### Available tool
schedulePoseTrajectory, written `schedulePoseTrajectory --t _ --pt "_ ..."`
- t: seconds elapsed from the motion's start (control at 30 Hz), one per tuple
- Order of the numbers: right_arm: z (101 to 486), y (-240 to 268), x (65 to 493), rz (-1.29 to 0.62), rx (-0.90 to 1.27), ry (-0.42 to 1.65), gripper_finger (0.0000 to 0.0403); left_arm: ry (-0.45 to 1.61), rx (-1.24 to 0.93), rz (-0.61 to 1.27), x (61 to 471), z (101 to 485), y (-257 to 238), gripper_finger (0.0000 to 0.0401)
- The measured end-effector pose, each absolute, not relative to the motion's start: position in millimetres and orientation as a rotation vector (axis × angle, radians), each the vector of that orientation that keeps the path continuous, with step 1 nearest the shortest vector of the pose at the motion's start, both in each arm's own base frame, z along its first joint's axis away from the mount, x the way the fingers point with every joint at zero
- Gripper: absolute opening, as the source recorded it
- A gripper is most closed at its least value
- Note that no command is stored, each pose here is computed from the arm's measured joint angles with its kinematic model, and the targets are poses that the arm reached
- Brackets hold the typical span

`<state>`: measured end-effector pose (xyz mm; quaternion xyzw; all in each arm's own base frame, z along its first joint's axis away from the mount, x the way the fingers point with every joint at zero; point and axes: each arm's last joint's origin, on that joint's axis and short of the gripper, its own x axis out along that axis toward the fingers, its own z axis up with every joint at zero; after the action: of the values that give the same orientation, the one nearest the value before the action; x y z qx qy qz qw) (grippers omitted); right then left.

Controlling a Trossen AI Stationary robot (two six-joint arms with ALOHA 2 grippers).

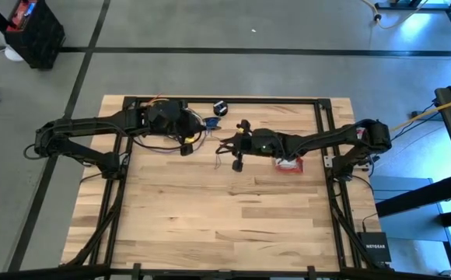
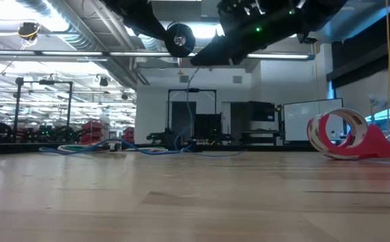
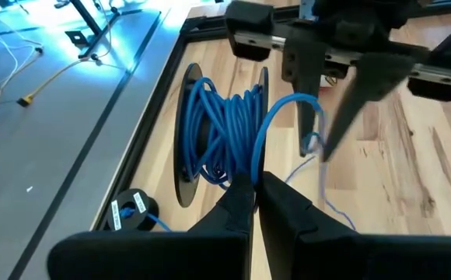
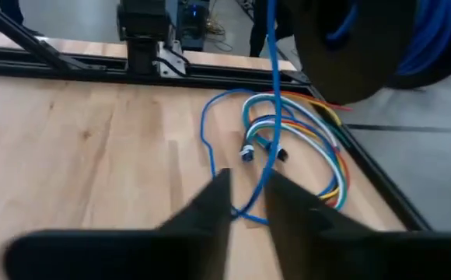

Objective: Coil cords
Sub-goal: Coil the blue wire onto the spool

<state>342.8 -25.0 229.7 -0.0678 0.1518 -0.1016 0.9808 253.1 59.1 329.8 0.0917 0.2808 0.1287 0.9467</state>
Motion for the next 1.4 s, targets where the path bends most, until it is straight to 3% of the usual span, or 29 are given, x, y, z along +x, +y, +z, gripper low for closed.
schedulePoseTrajectory --t 0.1,0.47,0.73,0.87,1.2,1.4 --pt "230 -25 341 -0.217 -0.186 0.326 0.0014 0.588 0.185 0.26 252 328 59 0.0005" --pt "273 -24 307 -0.479 -0.363 0.353 0.0005 0.636 0.183 0.246 250 325 57 0.0005" --pt "246 -33 298 -0.566 -0.404 0.47 0.0004 0.556 0.194 0.156 256 330 49 0.0005" --pt "225 -36 295 -0.506 -0.323 0.414 0.0003 0.496 0.2 0.149 259 335 47 0.0005" --pt "208 -33 313 -0.39 -0.241 0.281 0.0031 0.44 0.188 0.142 264 338 48 0.0005" --pt "195 -31 335 -0.293 -0.23 0.223 0.0084 0.402 0.195 0.146 276 335 50 0.0005"
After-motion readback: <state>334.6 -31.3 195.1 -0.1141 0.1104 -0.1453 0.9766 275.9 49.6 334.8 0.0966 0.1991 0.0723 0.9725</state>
